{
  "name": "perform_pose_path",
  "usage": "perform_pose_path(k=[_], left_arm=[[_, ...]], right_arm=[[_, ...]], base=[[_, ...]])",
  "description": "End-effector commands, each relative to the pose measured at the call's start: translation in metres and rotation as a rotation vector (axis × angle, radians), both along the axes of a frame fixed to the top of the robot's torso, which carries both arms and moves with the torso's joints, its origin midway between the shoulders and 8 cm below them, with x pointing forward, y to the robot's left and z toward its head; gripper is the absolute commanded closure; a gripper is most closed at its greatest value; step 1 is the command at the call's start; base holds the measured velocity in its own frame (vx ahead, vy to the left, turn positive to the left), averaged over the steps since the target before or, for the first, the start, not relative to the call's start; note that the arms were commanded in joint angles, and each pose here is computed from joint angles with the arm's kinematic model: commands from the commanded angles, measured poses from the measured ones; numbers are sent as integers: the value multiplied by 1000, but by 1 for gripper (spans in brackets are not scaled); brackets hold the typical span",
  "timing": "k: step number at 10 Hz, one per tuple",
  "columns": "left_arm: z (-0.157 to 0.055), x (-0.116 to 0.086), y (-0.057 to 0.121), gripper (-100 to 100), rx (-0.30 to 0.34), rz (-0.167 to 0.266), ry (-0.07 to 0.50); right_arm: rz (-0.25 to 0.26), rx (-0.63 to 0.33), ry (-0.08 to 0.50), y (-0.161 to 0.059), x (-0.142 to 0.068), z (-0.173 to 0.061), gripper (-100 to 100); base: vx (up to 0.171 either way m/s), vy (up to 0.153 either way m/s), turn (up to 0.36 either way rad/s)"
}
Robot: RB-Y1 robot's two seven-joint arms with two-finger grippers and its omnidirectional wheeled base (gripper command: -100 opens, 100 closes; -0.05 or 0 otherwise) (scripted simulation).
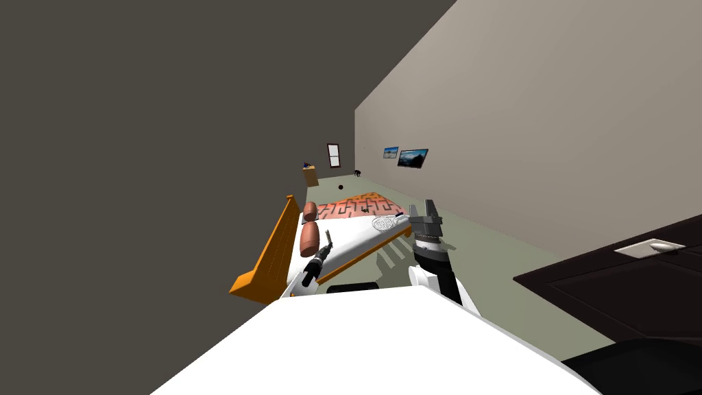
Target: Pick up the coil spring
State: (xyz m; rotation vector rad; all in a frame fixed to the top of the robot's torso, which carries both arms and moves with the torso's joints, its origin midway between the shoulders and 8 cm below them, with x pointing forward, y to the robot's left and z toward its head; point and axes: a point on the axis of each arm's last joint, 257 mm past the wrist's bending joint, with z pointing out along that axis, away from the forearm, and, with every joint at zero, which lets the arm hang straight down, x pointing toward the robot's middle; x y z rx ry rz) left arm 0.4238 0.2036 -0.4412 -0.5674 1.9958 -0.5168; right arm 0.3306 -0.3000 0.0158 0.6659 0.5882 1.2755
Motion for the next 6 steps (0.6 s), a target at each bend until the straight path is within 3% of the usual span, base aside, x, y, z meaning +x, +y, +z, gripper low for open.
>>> perform_pose_path(k=[1, 3, 6], left_arm=[[-7, -6, -2, -100, 14, -3, 28], [-36, -17, -6, -100, 60, -16, 109], [-72, -34, -8, -100, 128, -36, 215]], right_arm=[[0, 0, 0, 0, 0, 0, 0], [0, 0, 0, 0, 0, 0, 0], [0, 0, 0, 0, 0, 0, 0]], base=[[124, 5, 8], [117, 1, 22], [179, -6, 31]])
